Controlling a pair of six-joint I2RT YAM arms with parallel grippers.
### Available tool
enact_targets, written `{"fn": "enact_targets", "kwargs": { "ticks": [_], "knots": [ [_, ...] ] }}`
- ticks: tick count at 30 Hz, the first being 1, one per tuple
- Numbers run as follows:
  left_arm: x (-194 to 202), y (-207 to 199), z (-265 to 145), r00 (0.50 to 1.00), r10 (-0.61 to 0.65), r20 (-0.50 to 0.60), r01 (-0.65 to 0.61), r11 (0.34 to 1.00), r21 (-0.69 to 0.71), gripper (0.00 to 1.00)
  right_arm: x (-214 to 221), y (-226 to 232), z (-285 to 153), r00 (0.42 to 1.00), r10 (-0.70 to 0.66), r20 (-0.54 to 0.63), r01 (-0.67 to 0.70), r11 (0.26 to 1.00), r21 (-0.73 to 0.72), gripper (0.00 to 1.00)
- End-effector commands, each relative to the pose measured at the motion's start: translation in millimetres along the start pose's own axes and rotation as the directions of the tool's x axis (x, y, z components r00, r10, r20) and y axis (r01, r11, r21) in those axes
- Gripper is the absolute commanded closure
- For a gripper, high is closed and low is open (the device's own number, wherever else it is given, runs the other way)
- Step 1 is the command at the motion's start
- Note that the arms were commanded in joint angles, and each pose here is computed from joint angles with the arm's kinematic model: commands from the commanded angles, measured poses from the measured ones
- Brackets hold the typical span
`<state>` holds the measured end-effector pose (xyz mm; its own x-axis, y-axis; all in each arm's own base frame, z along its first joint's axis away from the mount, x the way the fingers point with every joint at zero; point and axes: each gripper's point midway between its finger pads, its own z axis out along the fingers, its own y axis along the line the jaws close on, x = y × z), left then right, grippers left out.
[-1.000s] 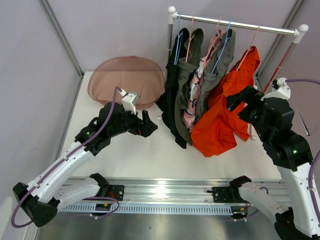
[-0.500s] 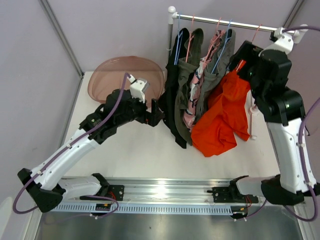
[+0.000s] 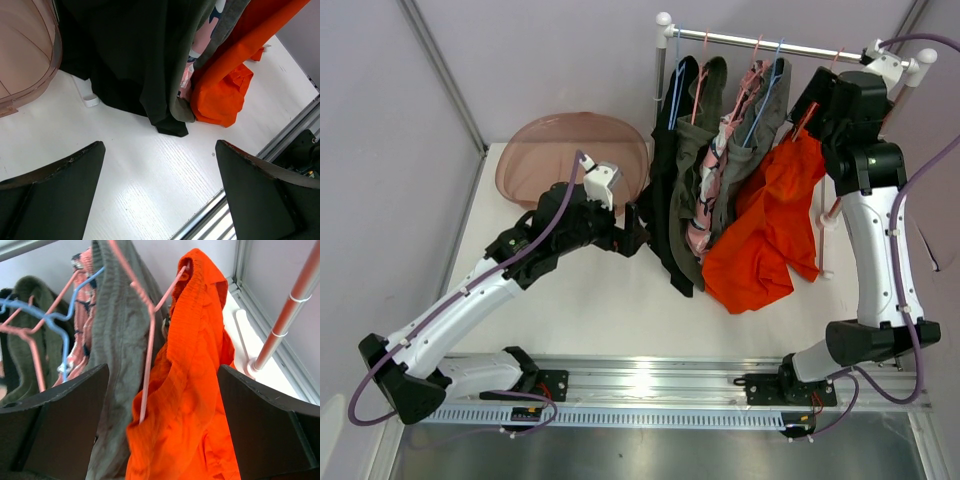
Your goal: Remove the shorts from the hanger
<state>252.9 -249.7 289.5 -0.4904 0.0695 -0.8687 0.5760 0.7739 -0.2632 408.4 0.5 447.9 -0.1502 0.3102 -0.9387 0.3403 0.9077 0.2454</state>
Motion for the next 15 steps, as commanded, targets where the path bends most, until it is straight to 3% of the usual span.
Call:
{"fn": "enact_targets", "kwargs": {
  "ticks": [1, 5, 11, 13, 14, 15],
  "knots": [
    [-11, -6, -2, 0.999, 0.005, 0.045, -0.006, 0.999, 0.036, 0.01, -8, 10, 18, 0.999, 0.034, 0.038, -0.032, 0.998, -0.045, 0.05],
    [-7, -2, 1, 1.000, -0.009, 0.029, 0.008, 0.999, 0.034, 0.01, 3, 19, 42, 0.999, 0.039, 0.004, -0.039, 0.998, -0.047, 0.15],
    [-5, 1, 2, 1.000, -0.014, 0.024, 0.013, 0.999, 0.030, 0.01, 28, 39, 74, 0.996, 0.072, -0.060, -0.078, 0.993, -0.092, 0.23],
    [-5, 2, 2, 1.000, -0.014, 0.028, 0.014, 1.000, 0.023, 0.01, 35, 44, 82, 0.993, 0.085, -0.077, -0.093, 0.991, -0.097, 0.46],
    [-3, 4, 3, 1.000, -0.015, 0.023, 0.015, 1.000, 0.019, 0.01, 35, 45, 84, 0.993, 0.089, -0.080, -0.097, 0.991, -0.097, 0.76],
    [-2, 5, 4, 1.000, -0.015, 0.020, 0.015, 1.000, 0.017, 0.01, 35, 44, 85, 0.991, 0.103, -0.079, -0.111, 0.990, -0.092, 0.94]
  ]
}}
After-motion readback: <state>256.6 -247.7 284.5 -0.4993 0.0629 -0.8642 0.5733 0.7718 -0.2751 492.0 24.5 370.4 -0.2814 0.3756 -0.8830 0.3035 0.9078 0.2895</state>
